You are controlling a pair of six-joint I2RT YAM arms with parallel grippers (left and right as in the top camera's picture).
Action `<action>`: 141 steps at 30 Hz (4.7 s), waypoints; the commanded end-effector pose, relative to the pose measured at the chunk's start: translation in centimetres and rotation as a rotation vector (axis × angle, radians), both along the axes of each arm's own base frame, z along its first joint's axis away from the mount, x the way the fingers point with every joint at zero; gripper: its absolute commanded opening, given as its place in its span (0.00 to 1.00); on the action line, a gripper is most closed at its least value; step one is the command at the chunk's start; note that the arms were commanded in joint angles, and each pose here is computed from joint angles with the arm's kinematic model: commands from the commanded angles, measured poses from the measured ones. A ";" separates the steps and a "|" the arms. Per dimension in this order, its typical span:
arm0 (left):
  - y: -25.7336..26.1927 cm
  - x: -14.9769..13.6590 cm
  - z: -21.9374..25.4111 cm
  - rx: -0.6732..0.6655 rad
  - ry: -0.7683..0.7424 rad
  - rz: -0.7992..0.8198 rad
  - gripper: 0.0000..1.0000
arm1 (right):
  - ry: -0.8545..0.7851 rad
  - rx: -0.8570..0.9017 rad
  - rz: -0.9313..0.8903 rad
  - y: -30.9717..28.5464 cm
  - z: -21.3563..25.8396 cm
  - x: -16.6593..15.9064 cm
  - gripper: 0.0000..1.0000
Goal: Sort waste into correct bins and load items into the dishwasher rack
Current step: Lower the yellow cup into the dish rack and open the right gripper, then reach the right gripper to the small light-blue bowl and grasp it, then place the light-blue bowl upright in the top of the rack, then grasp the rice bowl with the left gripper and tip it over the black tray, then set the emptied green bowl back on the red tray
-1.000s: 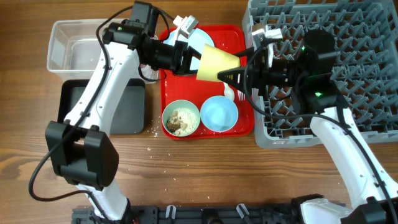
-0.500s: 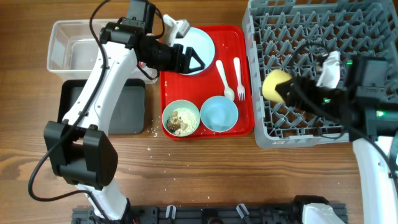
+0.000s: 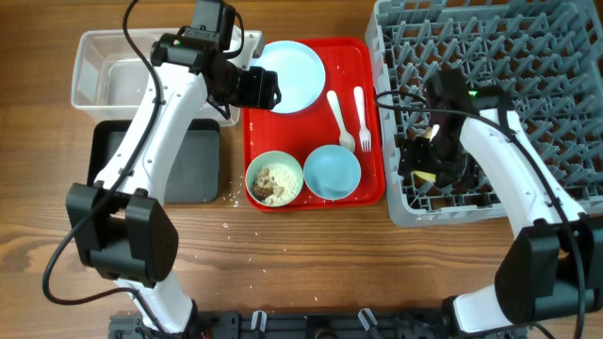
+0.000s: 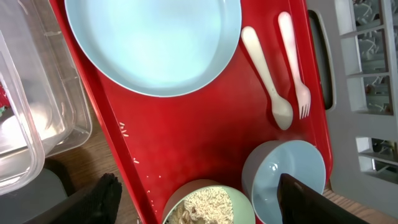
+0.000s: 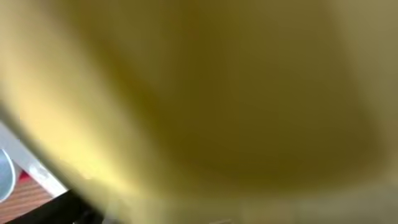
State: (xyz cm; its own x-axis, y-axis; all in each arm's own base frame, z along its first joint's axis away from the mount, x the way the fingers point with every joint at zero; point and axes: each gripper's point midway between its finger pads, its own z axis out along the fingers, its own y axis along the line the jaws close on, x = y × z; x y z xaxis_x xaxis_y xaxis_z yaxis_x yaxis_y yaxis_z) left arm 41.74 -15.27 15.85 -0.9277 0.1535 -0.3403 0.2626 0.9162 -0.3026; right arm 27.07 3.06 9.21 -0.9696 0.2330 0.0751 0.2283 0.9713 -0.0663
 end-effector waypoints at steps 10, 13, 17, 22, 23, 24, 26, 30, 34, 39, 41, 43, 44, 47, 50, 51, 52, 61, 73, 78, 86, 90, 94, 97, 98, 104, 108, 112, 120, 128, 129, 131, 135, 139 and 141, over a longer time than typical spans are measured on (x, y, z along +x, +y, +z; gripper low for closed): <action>0.3 0.4 0.2 -0.009 0.002 0.054 0.82 | -0.473 0.250 0.230 8.2 14.8 5.2 0.82; 2.2 0.9 -0.3 0.034 0.045 0.269 0.81 | -0.403 0.249 0.274 12.6 10.9 5.7 0.72; 3.8 1.4 -0.3 0.011 0.069 0.384 0.81 | -0.238 0.233 0.323 13.9 2.5 4.7 0.64; 5.2 1.8 -0.3 0.003 0.074 0.434 0.84 | -0.157 0.200 0.381 14.0 -4.9 5.2 0.41; 5.2 1.8 -0.3 0.003 0.073 0.433 0.88 | -0.146 0.198 0.398 14.1 -6.1 5.5 0.34; 5.2 1.8 -0.3 0.003 0.073 0.433 0.92 | -0.136 0.191 0.403 14.1 -6.9 5.6 0.26; 5.2 1.8 -0.3 0.004 0.073 0.433 0.95 | -0.126 0.152 0.403 13.5 -7.7 5.8 0.13; 5.4 2.0 -0.3 0.014 0.059 0.437 0.98 | -0.156 0.146 0.400 13.5 -6.9 6.3 0.04; 5.3 2.3 -0.1 0.010 0.049 0.437 1.00 | -0.415 0.079 0.338 11.5 4.5 8.9 0.04; 5.3 2.2 -0.1 0.010 0.049 0.436 1.00 | -0.881 -0.593 -0.119 -2.2 18.7 11.3 0.04; 5.3 2.2 -0.1 0.010 0.049 0.436 1.00 | -0.927 -0.699 -0.172 -3.7 19.1 13.0 0.04; 5.3 2.2 -0.1 0.010 0.049 0.436 1.00 | -0.919 -0.782 -0.091 -4.3 17.1 17.6 0.04; 5.3 2.2 -0.1 0.010 0.049 0.436 1.00 | -0.888 -0.837 -0.016 -4.4 15.6 19.6 0.04; 5.3 2.2 -0.1 0.010 0.049 0.436 1.00 | -0.788 -1.117 0.074 -5.3 13.2 22.5 0.04; 5.3 2.2 -0.1 0.010 0.049 0.436 1.00 | -0.721 -1.182 0.195 -4.6 9.5 25.1 0.04; 5.3 2.2 -0.1 0.010 0.049 0.436 1.00 | -0.701 -1.188 0.217 -4.6 8.6 25.3 0.04; 5.3 2.2 -0.2 0.011 0.050 0.436 1.00 | -0.687 -1.187 0.233 -4.3 7.7 25.4 0.04; 5.3 2.2 -0.1 0.010 0.049 0.436 1.00 | -0.649 -1.134 0.507 2.9 5.9 24.8 0.84; 5.1 2.9 0.2 -0.008 0.024 0.440 1.00 | -1.013 0.069 0.589 15.4 18.3 15.4 1.00; 1.0 -2.3 -2.2 -0.045 0.240 0.349 1.00 | -0.970 0.177 0.387 11.3 20.1 12.9 1.00; -6.3 -9.9 -10.1 0.217 0.236 0.216 0.61 | -0.952 0.183 0.261 2.9 22.5 9.5 1.00; -7.5 -11.2 -12.0 0.259 0.185 0.162 0.40 | -0.925 0.184 0.259 2.8 22.0 9.1 1.00; -7.6 -12.2 -14.0 0.260 0.184 0.146 0.28 | -0.910 0.183 0.259 2.8 21.7 8.8 1.00; -7.4 -12.4 -14.3 0.263 0.187 0.145 0.04 | -0.910 0.183 0.259 2.8 21.7 8.8 1.00; -7.5 -12.3 -14.0 0.258 0.182 0.145 0.04 | -0.910 0.183 0.259 2.8 21.7 8.8 1.00; -4.4 -10.0 -3.1 0.152 0.103 0.104 0.04 | -0.908 0.176 0.257 2.7 21.6 8.9 0.99; 3.4 -8.5 -0.4 -0.105 0.176 0.133 0.04 | -0.887 0.177 0.256 2.7 20.8 8.7 0.99; 9.5 -7.3 -1.3 -0.463 0.196 0.185 0.04 | -0.879 0.178 0.255 2.7 20.4 8.8 0.99; 15.1 -5.0 0.0 -1.084 0.171 0.368 0.04 | -0.872 0.177 0.256 2.7 20.2 8.9 0.99; 17.0 -5.0 3.5 -1.346 0.249 0.503 0.04 | -0.870 0.177 0.255 2.7 20.2 8.8 0.99; 16.8 -5.3 3.6 -1.360 0.288 0.529 0.04 | -0.868 0.177 0.256 2.7 20.2 8.8 0.99; 17.0 -5.2 3.5 -1.356 0.272 0.523 0.04 | -0.862 0.177 0.256 2.7 20.1 8.7 0.99; 16.9 -6.0 3.9 -1.387 0.354 0.586 0.04 | -0.843 0.169 0.279 2.6 19.7 8.3 0.99; 17.2 -6.2 3.7 -1.337 0.270 0.546 0.04 | -0.851 0.168 0.280 2.7 19.9 8.5 0.99; 16.0 -6.8 4.8 -1.317 0.245 0.497 0.04 | -0.848 0.168 0.282 2.7 19.8 8.4 0.99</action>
